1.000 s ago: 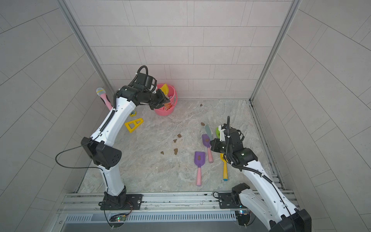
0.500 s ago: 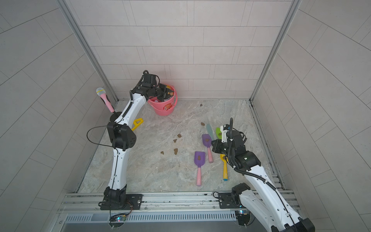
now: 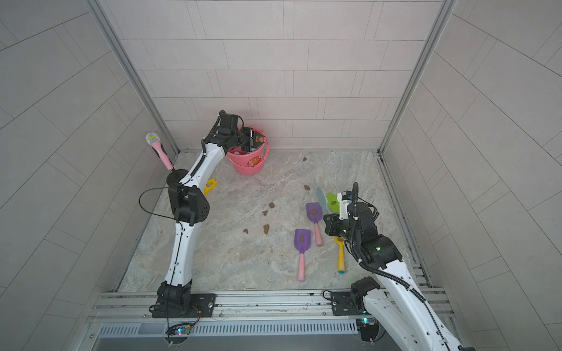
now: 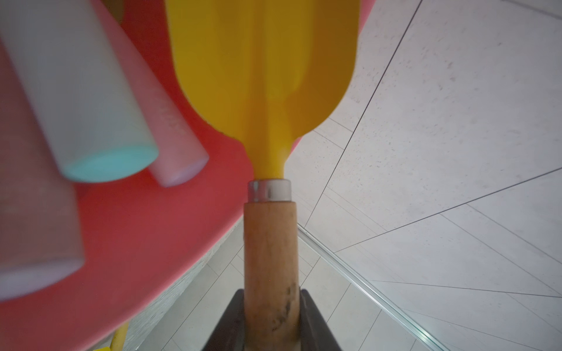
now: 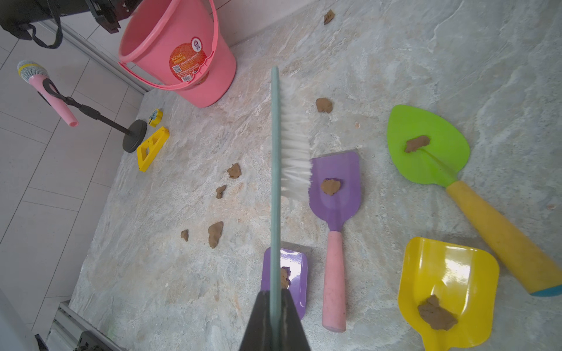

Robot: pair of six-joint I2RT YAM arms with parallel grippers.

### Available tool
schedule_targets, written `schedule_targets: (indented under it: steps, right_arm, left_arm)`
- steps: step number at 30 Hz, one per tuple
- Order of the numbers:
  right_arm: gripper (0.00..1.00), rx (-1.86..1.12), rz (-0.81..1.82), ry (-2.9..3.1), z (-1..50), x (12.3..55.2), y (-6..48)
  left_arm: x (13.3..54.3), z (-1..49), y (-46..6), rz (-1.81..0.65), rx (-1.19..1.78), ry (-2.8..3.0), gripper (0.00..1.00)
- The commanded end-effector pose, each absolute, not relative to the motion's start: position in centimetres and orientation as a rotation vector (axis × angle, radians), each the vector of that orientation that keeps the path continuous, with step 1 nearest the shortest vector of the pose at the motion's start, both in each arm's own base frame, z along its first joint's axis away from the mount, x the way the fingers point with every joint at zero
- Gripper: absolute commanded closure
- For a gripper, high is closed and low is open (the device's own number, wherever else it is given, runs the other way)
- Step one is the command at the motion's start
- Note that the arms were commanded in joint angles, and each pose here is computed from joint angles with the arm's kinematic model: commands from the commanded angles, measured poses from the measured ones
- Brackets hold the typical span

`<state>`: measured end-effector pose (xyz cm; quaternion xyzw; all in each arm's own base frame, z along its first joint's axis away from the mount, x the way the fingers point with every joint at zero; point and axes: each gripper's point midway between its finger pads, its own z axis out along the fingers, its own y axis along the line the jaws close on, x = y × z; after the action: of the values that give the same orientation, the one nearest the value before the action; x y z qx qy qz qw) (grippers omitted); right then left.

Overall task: Brush the soil off the hand trowel and place it into the bucket
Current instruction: Place the hand trowel in the bucket, then pick up the hand trowel from the center of the board.

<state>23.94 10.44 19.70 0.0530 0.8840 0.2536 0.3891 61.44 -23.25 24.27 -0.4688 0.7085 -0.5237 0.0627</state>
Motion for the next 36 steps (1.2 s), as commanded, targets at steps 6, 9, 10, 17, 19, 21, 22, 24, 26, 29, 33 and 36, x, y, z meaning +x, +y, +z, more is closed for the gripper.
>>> schedule_targets:
  steps: [6, 9, 10, 17, 19, 21, 22, 24, 26, 29, 33, 36]
  right_arm:
    - [1.00, 0.129, 0.632, 2.235, 20.7, 23.8, 10.3]
    - [1.00, 0.130, 0.637, 2.231, 21.1, 23.8, 10.3]
    - [1.00, 0.130, 0.642, 2.231, 21.2, 23.8, 10.3]
    - [1.00, 0.175, 0.692, 2.224, 21.6, 23.8, 10.6]
    - [1.00, 0.190, 0.705, 2.226, 21.6, 23.7, 10.7]
    - [1.00, 0.202, 0.719, 2.226, 21.6, 23.6, 10.8]
    - [1.00, 0.207, 0.726, 2.225, 21.6, 23.5, 10.8]
    - [1.00, 0.223, 0.741, 2.221, 21.6, 23.3, 10.8]
    - [1.00, 0.239, 0.764, 2.221, 21.5, 22.9, 10.9]
    - [1.00, 0.257, 0.797, 2.223, 21.2, 22.0, 10.9]
    - [1.00, 0.299, 0.814, 2.223, 20.3, 20.8, 10.5]
    - [1.00, 0.332, 0.842, 2.213, 20.3, 19.8, 10.3]
  left_arm:
    - [61.4, 28.5, -22.3, -1.619, -1.315, 2.075, 0.57]
    - [59.6, 30.2, -21.5, -1.523, -1.208, 2.123, 0.57]
    - [58.9, 31.1, -21.3, -1.499, -1.151, 2.142, 0.57]
    - [50.0, 34.5, -21.9, -1.221, -0.671, 2.318, 0.70]
    - [46.7, 34.6, -22.5, -1.138, -0.538, 2.358, 0.72]
    - [43.0, 34.3, -23.5, -1.048, -0.383, 2.392, 0.74]
    - [41.5, 34.2, -23.9, -1.008, -0.314, 2.402, 0.75]
    - [37.6, 33.3, -24.9, -0.901, -0.164, 2.443, 0.76]
    - [34.2, 32.5, -26.0, -0.823, -0.052, 2.467, 0.76]
    - [29.2, 30.6, -28.1, -0.776, 0.075, 2.484, 0.76]
    - [23.3, 26.8, -31.1, -0.702, 0.211, 2.533, 0.71]
    - [19.8, 24.1, -32.9, -0.621, 0.296, 2.555, 0.65]
